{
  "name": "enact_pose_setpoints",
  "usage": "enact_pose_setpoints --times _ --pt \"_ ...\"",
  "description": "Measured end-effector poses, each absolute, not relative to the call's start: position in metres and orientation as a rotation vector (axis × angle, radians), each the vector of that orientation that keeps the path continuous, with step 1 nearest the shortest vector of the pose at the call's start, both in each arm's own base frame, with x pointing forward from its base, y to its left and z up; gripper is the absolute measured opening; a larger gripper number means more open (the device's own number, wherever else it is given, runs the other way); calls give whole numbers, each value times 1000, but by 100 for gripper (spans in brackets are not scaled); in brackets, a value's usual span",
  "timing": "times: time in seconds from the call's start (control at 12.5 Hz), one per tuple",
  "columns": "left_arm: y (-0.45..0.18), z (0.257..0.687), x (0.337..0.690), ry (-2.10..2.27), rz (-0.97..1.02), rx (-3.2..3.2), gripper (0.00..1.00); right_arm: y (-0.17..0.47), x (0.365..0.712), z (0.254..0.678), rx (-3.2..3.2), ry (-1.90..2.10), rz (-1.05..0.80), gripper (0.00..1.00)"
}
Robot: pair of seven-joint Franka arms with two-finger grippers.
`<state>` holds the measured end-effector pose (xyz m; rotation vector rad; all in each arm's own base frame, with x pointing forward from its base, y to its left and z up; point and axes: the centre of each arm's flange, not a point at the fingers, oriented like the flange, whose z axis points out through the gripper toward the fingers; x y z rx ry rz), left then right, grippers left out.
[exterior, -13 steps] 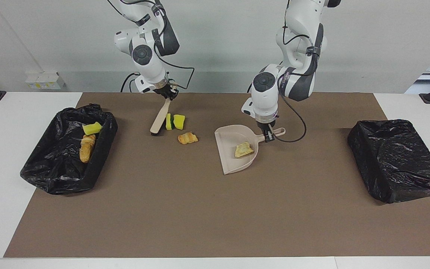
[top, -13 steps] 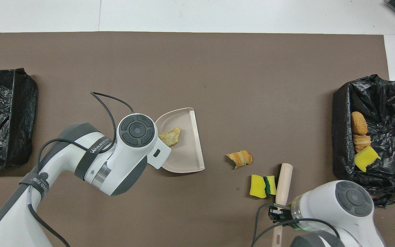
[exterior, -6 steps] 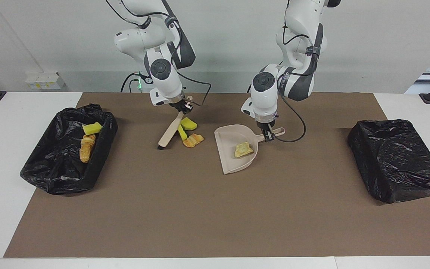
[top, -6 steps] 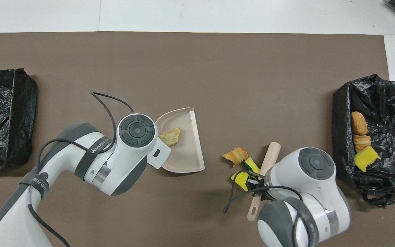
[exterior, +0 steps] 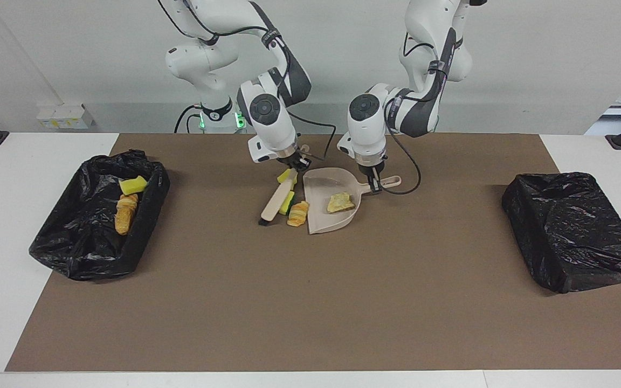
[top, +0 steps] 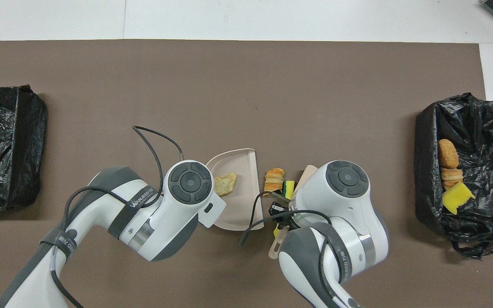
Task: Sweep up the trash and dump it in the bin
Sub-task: 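Sweep the last pieces into the dustpan with the right gripper's brush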
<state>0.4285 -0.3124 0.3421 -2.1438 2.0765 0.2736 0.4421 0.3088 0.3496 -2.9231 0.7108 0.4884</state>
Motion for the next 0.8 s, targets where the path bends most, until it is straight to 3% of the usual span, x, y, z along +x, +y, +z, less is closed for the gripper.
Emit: enact_pose_setpoints --times 0.4,0.8 --pt "-310 342 424 2076 272 -2144 32 323 430 359 -2915 29 535 26" --pt "-309 341 424 2074 272 -2146 32 253 436 406 -2826 -263 653 26"
